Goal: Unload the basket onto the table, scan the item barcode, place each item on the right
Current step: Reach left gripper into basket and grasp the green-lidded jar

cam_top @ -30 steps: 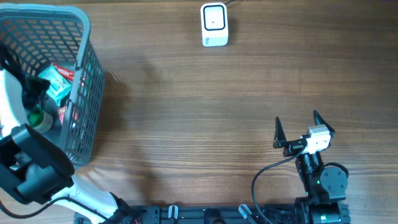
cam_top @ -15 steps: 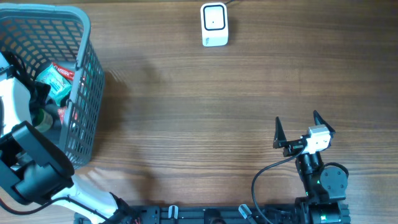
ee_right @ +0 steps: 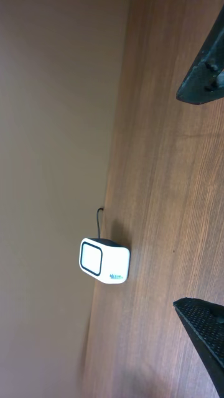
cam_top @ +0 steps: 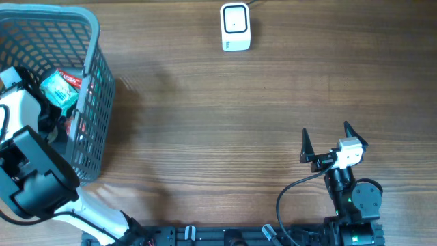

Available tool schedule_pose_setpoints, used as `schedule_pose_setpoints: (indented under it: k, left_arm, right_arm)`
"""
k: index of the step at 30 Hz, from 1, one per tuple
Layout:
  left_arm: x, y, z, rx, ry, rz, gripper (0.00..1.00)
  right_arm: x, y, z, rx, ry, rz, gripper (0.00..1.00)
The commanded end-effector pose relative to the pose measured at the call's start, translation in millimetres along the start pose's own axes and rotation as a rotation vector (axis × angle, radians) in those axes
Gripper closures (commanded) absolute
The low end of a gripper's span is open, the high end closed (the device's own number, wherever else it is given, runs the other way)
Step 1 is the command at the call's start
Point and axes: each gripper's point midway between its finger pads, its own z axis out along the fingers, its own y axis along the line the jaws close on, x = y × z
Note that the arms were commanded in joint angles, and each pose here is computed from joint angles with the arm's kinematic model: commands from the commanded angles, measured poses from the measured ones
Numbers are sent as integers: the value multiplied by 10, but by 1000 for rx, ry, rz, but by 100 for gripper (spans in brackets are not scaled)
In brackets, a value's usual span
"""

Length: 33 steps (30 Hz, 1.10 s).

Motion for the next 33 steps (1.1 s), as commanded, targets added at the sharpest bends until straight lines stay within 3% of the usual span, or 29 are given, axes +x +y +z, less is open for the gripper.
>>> schedule_pose_setpoints:
  k: [1,5,12,13,15,20,28,33]
  left_arm:
    - [-227,183,-382,-4,-104,-44,29]
    - [-335,144,-967,126,-172,-70,28]
    - [-398,236,-2686,498,-461,-120,26]
    - [-394,285,-2811,528,-484,-134,22]
    - [-430,387,-2916,542,-515,-163,0]
    - [-409,500,-2268,354,-377,-177,0]
    - [-28,143,-799,139,-154,-90,0]
    - [34,50,-470,101,-117,-74,0]
  right_arm:
    - [-3,-19,0,9,-2,-5,0]
    - [-3,-19,0,9,-2,-5,0]
    - [-3,-19,0,9,-2,-5,0]
    - [-3,-19,0,9,-2,-5,0]
    - [-3,-19,0,9,-2,-5,0]
    - [-3,-19,0,9,-2,-6,0]
    - [-3,-19,0,9,-2,-5,0]
    - [-3,-19,0,9,-2,-5,0]
